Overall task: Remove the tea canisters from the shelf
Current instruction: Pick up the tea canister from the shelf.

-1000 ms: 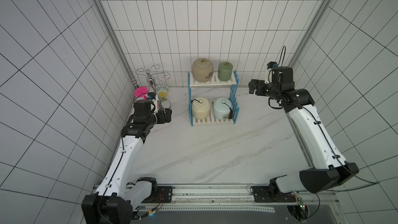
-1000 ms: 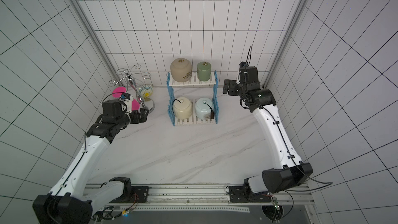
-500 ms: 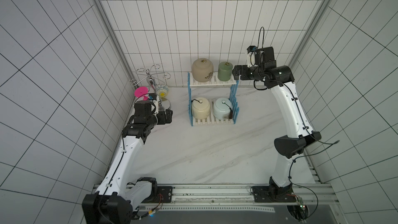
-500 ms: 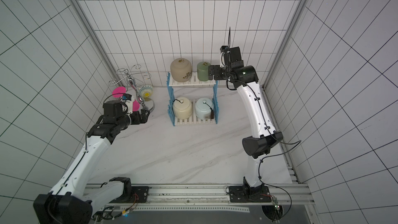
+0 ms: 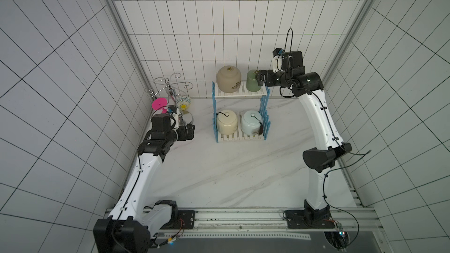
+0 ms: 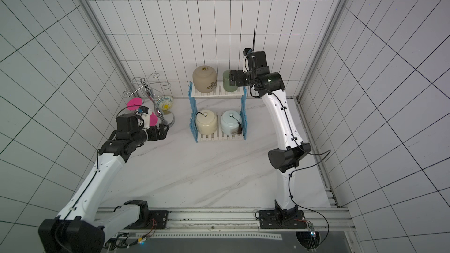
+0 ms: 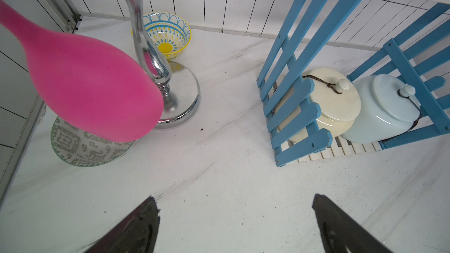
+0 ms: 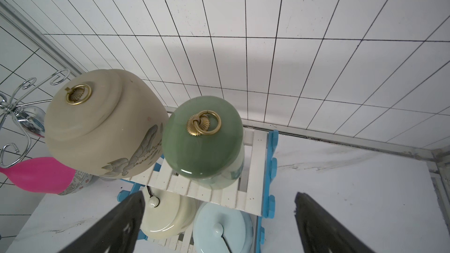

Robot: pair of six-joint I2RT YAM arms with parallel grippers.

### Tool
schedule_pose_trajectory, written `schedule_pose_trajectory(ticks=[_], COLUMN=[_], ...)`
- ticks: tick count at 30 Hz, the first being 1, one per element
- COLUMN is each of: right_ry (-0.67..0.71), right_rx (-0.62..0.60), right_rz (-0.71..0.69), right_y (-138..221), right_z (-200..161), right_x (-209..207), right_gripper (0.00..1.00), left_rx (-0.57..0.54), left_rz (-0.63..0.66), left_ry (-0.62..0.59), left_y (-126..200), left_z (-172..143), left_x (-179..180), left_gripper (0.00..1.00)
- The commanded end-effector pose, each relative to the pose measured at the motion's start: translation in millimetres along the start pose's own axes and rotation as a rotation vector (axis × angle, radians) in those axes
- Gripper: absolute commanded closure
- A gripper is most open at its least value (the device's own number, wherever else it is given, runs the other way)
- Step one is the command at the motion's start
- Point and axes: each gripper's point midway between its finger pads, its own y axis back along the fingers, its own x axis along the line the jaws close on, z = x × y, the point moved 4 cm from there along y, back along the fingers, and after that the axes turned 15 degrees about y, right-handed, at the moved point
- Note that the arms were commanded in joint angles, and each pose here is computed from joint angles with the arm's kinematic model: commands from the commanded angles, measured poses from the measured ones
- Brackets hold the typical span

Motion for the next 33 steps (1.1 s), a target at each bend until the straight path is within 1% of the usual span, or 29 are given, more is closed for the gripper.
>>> schedule_pose_trajectory(ticks=[1,8,17,26,33], right_ry=[0.039,0.041,0.05,0.052,0.057], right_rx=[-0.088,-0.13,-0.132,-0.076,-0.055], right_rz=[-0.029,-0.033,-0.027,-0.008,-0.002], right_y=[-4,-21,-46,-66,-70], right_z=[20,26,22,6,0], right_x=[4,3,5,8,9], right_gripper=[0.0,0.0,0.01,0.0,0.04], left_rx=[-0.019,-0.012,-0.009,-0.008,-0.006], left_rz=[-0.003,-0.012,-0.016,-0.019,-0.021], left_ry=[-0.016,-0.014,-0.011,-0.009,-0.007], left_y=[-1,-2,-2,-2,-3], left_z=[3,1,0,0,-1], left_x=[1,1,1,0,0], left_gripper=[0.01,0.01,0.01,0.01,0.01])
